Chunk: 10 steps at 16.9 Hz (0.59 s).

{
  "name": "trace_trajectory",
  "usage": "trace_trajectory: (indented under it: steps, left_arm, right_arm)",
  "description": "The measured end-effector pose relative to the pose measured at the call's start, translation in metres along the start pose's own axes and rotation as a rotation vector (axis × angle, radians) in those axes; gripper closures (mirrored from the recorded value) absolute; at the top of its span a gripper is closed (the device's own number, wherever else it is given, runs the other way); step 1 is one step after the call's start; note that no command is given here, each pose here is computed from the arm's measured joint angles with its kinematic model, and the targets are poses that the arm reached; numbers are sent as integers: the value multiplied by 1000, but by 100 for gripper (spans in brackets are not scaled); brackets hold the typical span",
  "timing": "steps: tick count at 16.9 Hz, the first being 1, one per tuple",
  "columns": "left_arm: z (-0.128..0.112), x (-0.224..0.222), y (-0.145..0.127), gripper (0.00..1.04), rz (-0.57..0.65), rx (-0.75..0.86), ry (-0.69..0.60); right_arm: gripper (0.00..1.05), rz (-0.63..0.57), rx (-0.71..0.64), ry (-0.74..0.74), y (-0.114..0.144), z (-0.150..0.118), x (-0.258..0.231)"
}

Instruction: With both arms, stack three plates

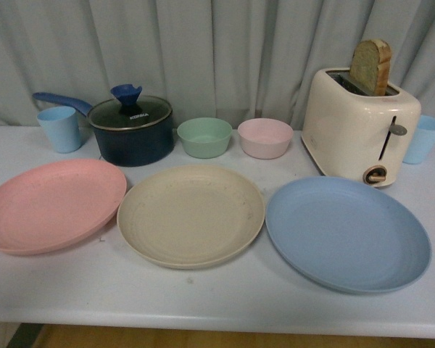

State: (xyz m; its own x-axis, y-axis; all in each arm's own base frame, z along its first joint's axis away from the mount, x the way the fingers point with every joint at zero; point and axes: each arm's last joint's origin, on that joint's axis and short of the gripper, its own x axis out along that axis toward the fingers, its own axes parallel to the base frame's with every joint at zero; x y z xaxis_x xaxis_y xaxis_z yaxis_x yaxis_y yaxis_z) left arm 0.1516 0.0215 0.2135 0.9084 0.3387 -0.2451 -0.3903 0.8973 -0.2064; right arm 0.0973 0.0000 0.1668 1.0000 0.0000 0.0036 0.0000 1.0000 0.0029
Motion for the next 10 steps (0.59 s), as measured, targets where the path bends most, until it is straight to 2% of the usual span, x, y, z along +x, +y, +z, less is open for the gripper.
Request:
trace_trajectory:
  steps: [3, 10]
  left_arm:
    - [10, 28, -3, 7, -27, 13, 10]
    - [17, 76, -10, 7, -69, 60, 53]
  right_arm:
    - [6, 0, 0, 0, 0, 0, 0]
    - [6, 0, 0, 0, 0, 0, 0]
